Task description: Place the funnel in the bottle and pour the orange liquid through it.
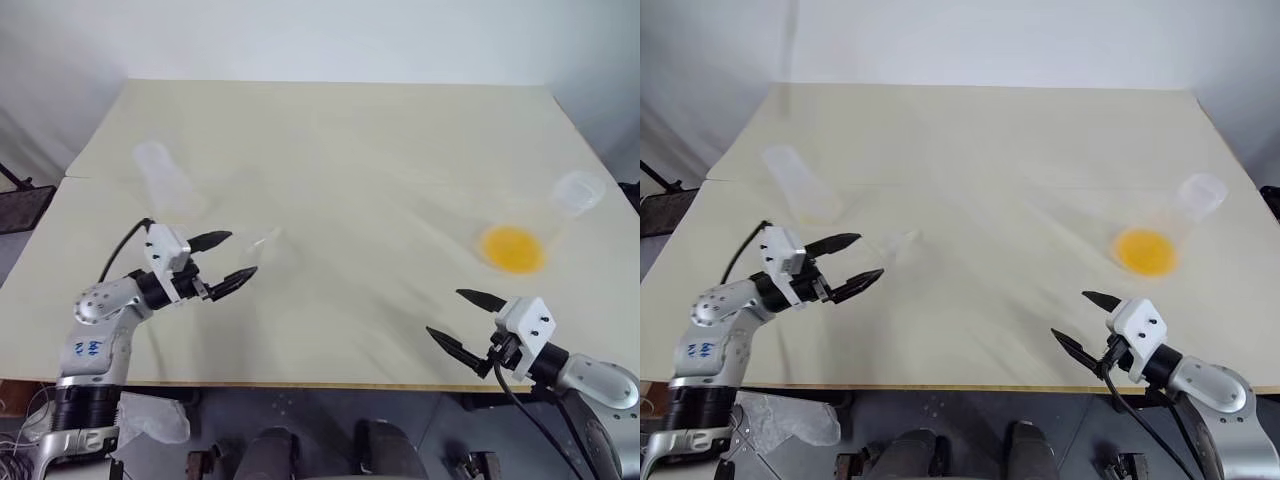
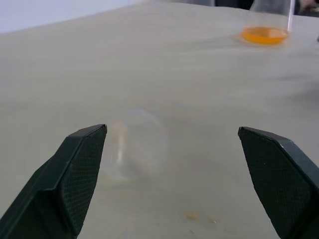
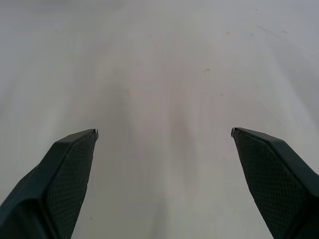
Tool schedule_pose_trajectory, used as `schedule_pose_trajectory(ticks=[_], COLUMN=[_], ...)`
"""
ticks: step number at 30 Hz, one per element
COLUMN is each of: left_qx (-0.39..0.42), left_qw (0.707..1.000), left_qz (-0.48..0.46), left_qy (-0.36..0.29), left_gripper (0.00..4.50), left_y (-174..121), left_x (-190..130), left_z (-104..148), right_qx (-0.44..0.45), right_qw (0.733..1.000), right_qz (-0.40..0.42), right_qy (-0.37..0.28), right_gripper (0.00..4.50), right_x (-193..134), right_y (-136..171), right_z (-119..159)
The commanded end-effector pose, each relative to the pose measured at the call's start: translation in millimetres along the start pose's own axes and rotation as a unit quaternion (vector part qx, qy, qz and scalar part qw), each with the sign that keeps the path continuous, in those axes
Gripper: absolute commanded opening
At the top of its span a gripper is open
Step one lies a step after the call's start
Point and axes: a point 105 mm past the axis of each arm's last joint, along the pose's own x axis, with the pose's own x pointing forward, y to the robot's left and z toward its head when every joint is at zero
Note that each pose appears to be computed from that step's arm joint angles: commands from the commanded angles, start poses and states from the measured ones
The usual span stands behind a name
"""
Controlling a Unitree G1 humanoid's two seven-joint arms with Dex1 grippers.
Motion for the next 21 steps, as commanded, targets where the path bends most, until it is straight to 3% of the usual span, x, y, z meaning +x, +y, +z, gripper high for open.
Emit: schedule_pose_trajectory(ticks=[1,6,11,15,21], left_qx=[0.021,0.038,0.052,0.041,0.033], left_qw=[0.998,0.989,0.971,0.954,0.955], left_qz=[0.058,0.141,0.234,0.297,0.296], left_qy=[-0.009,0.019,0.017,0.0,-0.013], left_gripper=[4.49,4.49,4.49,4.49,4.49], left_y=[13,30,56,81,100], left_x=[-24,-65,-85,-72,-42], left_z=[14,14,19,23,25], right_qx=[-0.006,-0.005,-0.003,-0.005,-0.006], right_qw=[1.0,1.0,1.0,0.999,0.999], right_qz=[0.011,0.02,0.022,0.024,0.023], right_qy=[-0.007,-0.012,-0.021,-0.028,-0.033], right_gripper=[4.5,4.5,4.5,4.5,4.5], right_x=[2,6,11,15,15], right_y=[-3,-8,-14,-15,-12], right_z=[2,0,0,1,2])
